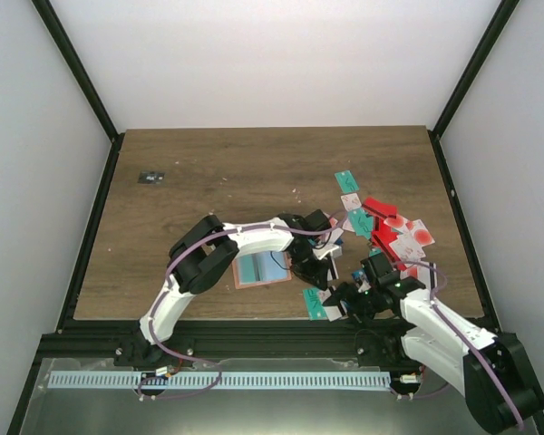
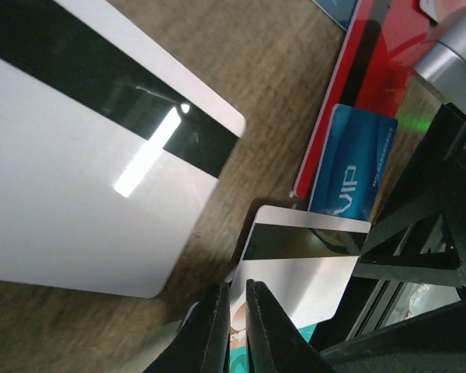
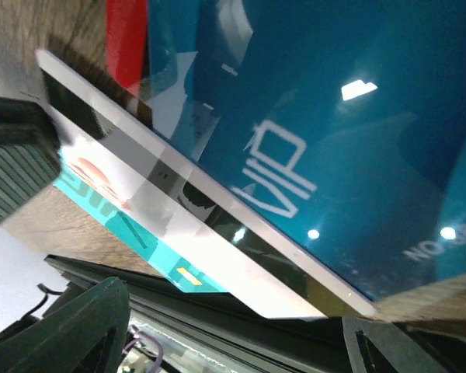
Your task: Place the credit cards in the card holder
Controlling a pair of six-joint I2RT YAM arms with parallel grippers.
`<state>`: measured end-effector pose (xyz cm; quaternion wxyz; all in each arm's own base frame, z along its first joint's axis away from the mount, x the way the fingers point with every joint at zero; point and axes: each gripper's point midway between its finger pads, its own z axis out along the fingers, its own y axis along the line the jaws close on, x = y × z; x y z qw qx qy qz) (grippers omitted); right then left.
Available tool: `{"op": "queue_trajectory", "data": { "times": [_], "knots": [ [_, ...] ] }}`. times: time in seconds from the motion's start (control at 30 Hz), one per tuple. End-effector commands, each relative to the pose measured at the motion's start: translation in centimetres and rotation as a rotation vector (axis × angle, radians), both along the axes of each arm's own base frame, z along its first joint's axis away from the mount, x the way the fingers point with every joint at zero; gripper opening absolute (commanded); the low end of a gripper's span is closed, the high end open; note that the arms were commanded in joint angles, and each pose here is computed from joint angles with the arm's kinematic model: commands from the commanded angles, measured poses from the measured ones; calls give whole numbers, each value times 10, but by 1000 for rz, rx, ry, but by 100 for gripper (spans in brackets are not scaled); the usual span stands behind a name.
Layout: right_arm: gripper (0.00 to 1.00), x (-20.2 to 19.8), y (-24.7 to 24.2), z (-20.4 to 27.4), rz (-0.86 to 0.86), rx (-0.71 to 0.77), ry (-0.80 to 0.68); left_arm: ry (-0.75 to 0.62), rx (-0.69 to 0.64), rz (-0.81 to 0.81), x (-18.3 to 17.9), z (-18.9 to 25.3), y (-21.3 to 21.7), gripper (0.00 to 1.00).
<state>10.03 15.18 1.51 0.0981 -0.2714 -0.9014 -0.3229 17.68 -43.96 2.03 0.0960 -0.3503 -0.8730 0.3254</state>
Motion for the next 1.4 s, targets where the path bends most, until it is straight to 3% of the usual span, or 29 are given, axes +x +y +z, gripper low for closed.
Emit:
{"op": "queue_trajectory", "data": {
  "times": [0.0, 0.13, 0.47, 0.93, 1.13, 1.37],
  "knots": [
    [76, 11, 3, -7, -58, 24, -46, 17, 28, -42, -20, -14, 6, 9],
    [66, 14, 2, -8, -77, 19, -63, 21, 29, -53, -29, -15, 8, 9],
    [30, 21, 2, 6, -92, 31, -114, 30, 16, -58, -32, -15, 7, 9],
    [10, 30, 7, 31, -65, 43, -158, 34, -50, -51, -30, 13, -4, 9],
    [1, 39, 9, 50, -56, 44, -202, -12, -109, 1, -11, 50, -14, 9],
    [1, 60, 13, 80, -27, 42, -317, -91, -163, 116, 28, 103, -9, 9]
  ]
}}
